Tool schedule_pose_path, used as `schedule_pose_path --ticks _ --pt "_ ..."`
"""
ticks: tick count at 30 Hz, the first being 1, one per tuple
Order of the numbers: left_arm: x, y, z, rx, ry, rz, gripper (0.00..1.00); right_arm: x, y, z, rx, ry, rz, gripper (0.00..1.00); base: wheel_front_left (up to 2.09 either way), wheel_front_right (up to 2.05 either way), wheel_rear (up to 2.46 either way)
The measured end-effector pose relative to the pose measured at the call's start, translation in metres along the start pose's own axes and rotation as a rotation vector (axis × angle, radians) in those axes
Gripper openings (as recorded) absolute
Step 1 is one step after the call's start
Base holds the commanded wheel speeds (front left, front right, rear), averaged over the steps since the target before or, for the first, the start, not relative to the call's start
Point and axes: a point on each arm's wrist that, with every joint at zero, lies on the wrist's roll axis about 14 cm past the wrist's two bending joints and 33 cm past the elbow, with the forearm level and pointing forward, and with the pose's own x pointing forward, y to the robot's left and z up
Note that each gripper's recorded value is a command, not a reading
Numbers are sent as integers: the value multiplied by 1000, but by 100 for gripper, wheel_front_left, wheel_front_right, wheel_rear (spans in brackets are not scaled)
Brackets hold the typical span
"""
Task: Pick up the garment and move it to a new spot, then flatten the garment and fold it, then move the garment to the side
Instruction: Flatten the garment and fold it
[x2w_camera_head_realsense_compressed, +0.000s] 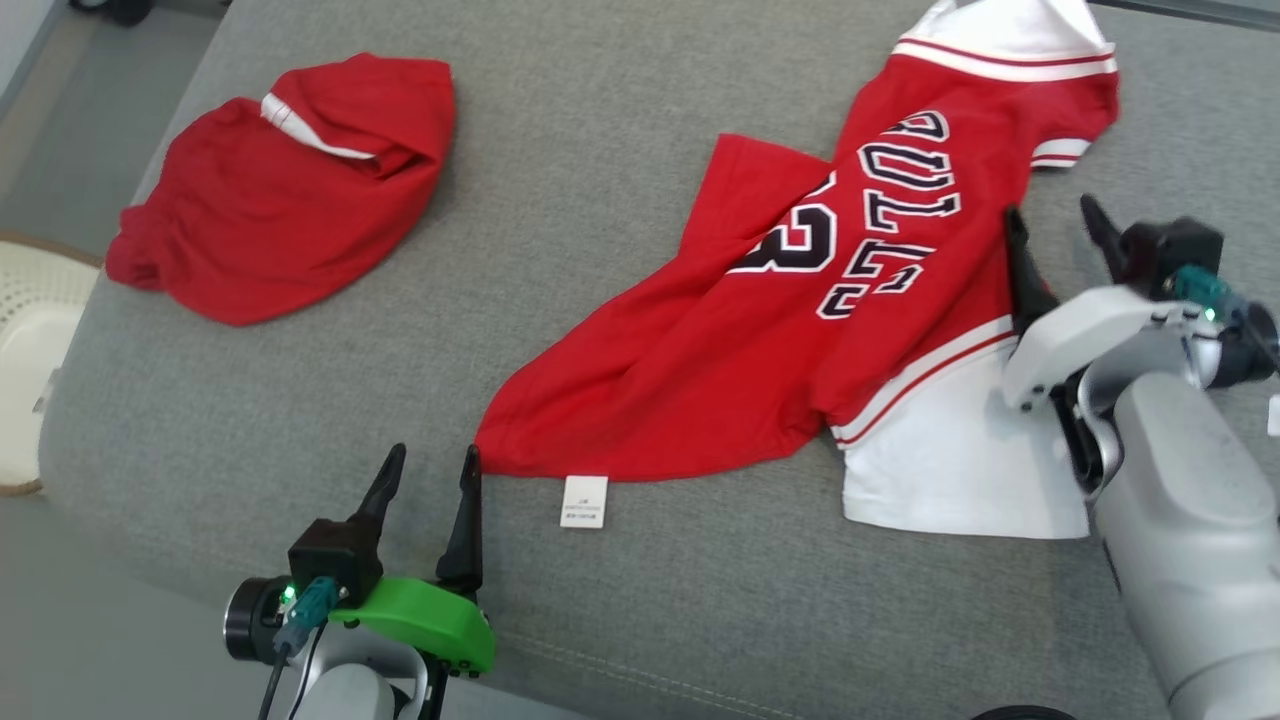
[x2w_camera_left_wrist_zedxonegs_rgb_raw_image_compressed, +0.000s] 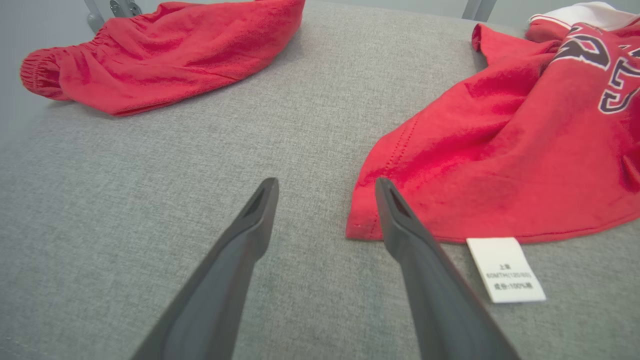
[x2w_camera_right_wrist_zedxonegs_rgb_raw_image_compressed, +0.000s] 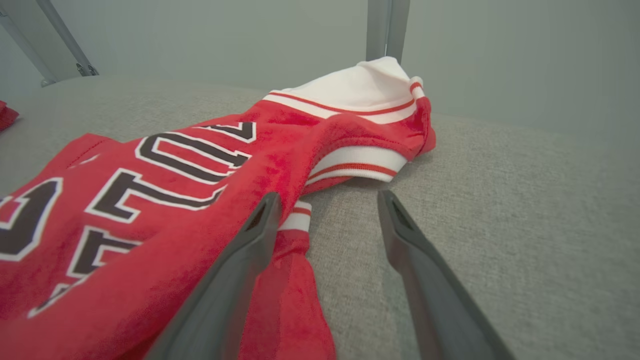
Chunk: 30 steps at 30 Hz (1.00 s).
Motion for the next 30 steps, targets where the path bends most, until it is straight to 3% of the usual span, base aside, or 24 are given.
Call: schedule_pose_path --ticks 5,15,30 --pt "-3 -3 -1 -12 -8 -10 100 -60 -11 -6 87 -27 -82 100 0 0 0" --pt "-7 -21 5 4 -35 -85 100 -148 -23 3 110 -89 -185 100 0 0 0" --pt "-24 -40 19 -3 -96 -153 100 -225 -25 13 124 -168 -277 100 0 0 0"
